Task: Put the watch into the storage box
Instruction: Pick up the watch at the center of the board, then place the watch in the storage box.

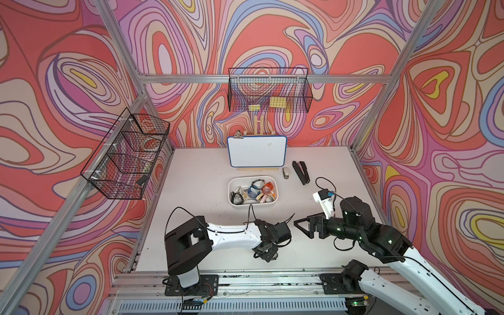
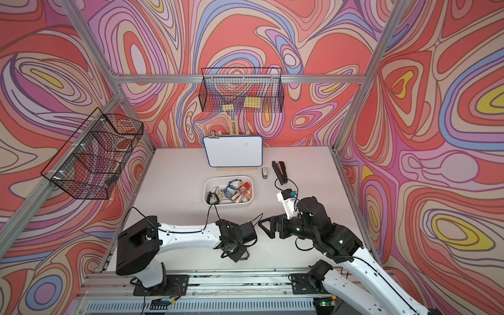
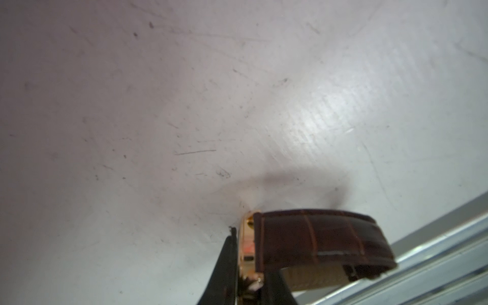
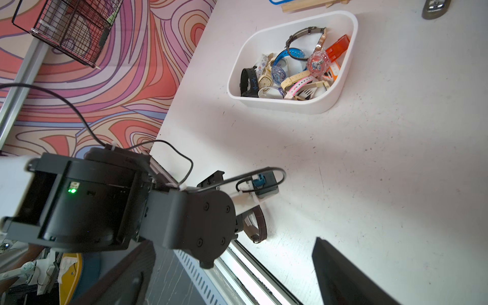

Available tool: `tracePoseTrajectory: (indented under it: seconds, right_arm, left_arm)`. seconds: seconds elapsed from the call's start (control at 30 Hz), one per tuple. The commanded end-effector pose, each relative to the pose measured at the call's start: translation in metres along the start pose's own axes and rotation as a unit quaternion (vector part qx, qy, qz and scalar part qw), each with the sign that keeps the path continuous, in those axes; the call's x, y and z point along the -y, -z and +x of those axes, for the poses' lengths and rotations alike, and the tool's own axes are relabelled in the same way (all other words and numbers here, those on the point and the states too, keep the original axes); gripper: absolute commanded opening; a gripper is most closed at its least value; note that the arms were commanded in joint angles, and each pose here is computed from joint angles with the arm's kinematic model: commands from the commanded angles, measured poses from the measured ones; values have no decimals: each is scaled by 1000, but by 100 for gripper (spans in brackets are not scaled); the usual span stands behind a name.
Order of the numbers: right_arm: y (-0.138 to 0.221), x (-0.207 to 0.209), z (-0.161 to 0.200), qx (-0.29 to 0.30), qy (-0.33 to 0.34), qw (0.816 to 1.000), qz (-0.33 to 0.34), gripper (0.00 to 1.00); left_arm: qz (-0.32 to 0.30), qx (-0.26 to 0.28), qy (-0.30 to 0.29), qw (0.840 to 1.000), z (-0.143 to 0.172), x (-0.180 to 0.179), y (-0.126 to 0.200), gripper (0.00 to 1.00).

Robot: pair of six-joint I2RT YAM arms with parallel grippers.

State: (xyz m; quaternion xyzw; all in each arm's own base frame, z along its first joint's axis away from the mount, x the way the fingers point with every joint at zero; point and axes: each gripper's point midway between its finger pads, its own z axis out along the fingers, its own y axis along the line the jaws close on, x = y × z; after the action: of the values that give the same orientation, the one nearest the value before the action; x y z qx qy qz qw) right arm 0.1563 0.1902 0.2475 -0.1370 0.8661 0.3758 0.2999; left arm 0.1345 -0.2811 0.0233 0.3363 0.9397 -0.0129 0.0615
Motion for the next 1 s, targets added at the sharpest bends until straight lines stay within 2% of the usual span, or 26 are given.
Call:
tracePoseTrajectory:
  seconds: [0.0,0.13,0.27,0.47,0.73,0.97]
  right_arm:
    - [14,-6,6,-19,15,1000,0,98]
    - [19,-5,14,-36,17,999,3,98]
    - [22,-13,22,-51,29,998,-22,98]
    - [24,-17,22,-51,43,997,-31,98]
    - [6,-20,5,-38,54,997,-39,98]
    - [1,-37,-15,-9,93,993,-76,98]
  left_arm:
    - [-2,-4,24,1000,-2,-13,8,9]
    - [1,4,50,999,-9,-29,20,9]
    - [8,12,70,997,-17,-42,39,8]
    - [25,37,113,993,-38,-74,78,8]
    - [5,54,168,984,-80,-154,119,8]
    - [-9,47,204,978,-113,-213,116,7]
